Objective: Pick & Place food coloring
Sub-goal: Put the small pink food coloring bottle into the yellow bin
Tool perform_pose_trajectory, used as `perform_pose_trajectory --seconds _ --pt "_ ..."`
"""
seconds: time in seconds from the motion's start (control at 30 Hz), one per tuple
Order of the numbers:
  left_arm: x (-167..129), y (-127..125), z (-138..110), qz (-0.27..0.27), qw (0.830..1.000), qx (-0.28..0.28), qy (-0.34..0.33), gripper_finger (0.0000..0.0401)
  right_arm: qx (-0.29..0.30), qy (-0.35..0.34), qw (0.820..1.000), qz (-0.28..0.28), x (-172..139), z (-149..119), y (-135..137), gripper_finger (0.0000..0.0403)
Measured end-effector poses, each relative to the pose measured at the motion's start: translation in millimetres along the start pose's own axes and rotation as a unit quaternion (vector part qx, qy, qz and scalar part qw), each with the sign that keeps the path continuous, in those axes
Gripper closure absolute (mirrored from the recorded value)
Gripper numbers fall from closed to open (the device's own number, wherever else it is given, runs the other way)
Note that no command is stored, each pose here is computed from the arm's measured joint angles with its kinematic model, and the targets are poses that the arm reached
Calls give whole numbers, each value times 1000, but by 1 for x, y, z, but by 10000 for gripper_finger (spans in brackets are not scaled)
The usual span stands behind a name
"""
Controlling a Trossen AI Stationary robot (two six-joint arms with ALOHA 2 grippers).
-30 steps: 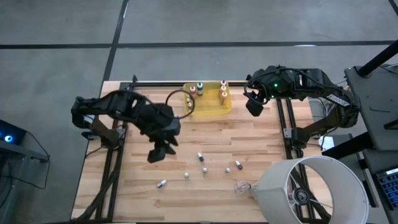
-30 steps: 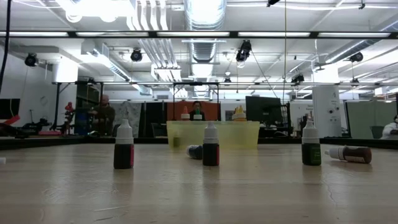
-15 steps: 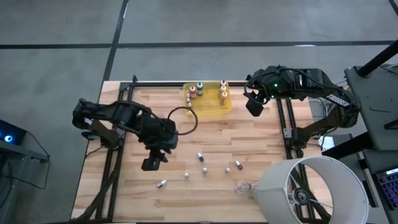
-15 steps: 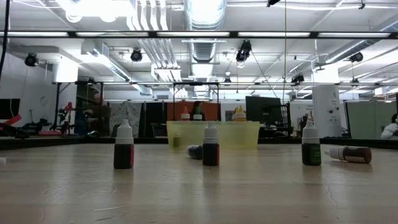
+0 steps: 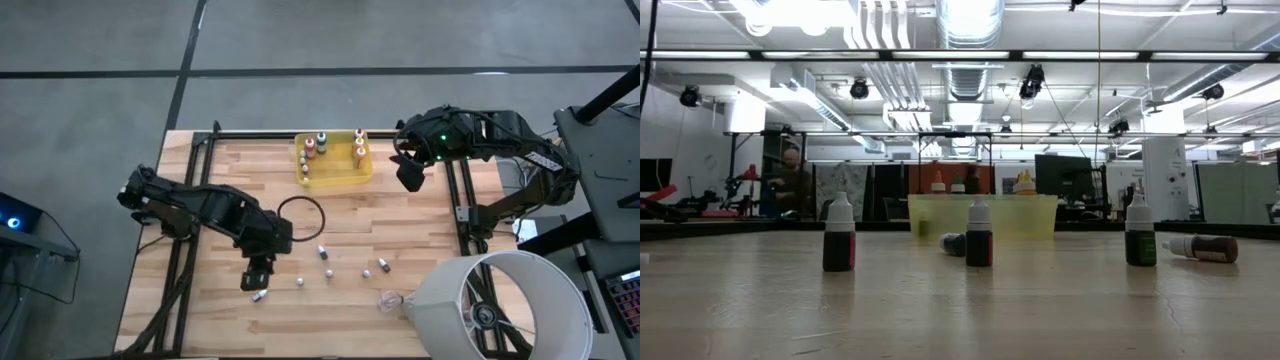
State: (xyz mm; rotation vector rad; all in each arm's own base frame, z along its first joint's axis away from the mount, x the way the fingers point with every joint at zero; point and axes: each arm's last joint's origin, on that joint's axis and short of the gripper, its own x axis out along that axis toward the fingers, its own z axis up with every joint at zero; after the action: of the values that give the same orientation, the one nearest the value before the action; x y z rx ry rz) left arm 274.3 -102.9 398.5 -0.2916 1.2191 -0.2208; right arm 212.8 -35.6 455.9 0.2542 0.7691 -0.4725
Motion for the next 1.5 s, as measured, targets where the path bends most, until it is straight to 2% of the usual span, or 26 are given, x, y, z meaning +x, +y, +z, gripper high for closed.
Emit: perform_pose_trajectory --seconds 0.33,0.77,0.97,1.17,1.5 --pt "41 -5 13 23 1000 -15 11 256 -25 7 1000 14 1 -1 1 239" --pt "96 -1 30 64 996 -23 57 256 -38 46 998 2 1 -9 -2 239" --pt "119 3 35 100 992 -25 71 256 -39 51 998 1 1 -9 -2 239" --pt "143 7 38 112 989 -29 93 256 -41 51 998 1 1 -10 -2 239" --pt "162 4 38 118 987 -41 98 256 -51 51 997 1 1 -10 -2 239"
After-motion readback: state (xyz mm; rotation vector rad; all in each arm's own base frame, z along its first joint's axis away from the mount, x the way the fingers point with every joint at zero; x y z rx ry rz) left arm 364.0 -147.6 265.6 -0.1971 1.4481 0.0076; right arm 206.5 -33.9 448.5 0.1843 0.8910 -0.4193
